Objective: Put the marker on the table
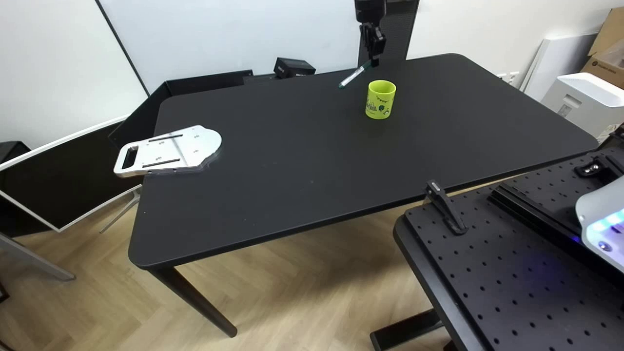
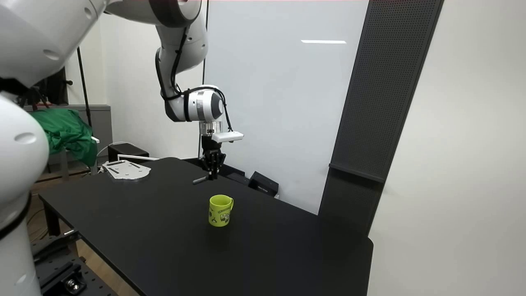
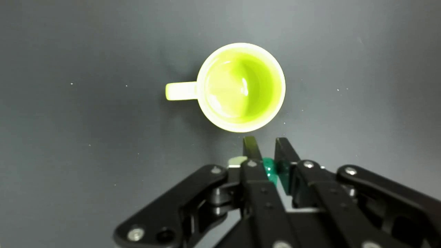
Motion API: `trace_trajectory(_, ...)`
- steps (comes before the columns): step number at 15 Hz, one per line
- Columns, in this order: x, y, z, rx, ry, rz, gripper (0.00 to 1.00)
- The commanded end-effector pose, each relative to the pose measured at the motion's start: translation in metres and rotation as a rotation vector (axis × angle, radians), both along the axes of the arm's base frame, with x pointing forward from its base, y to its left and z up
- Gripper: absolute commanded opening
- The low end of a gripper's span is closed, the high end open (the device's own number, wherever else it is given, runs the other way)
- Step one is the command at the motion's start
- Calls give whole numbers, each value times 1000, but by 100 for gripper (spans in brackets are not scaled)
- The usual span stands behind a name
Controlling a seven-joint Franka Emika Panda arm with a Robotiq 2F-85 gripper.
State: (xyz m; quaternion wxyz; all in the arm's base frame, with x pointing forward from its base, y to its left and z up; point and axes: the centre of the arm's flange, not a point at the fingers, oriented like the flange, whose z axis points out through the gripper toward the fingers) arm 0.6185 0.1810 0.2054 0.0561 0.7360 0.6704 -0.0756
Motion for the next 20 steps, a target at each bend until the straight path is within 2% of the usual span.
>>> trace_trajectory(1, -22, 8, -8, 32, 13, 23, 4)
trace_trajectory(9, -41, 32, -54, 34, 79, 80, 4)
trace_trajectory(20, -57, 38, -104, 38, 167, 105, 4)
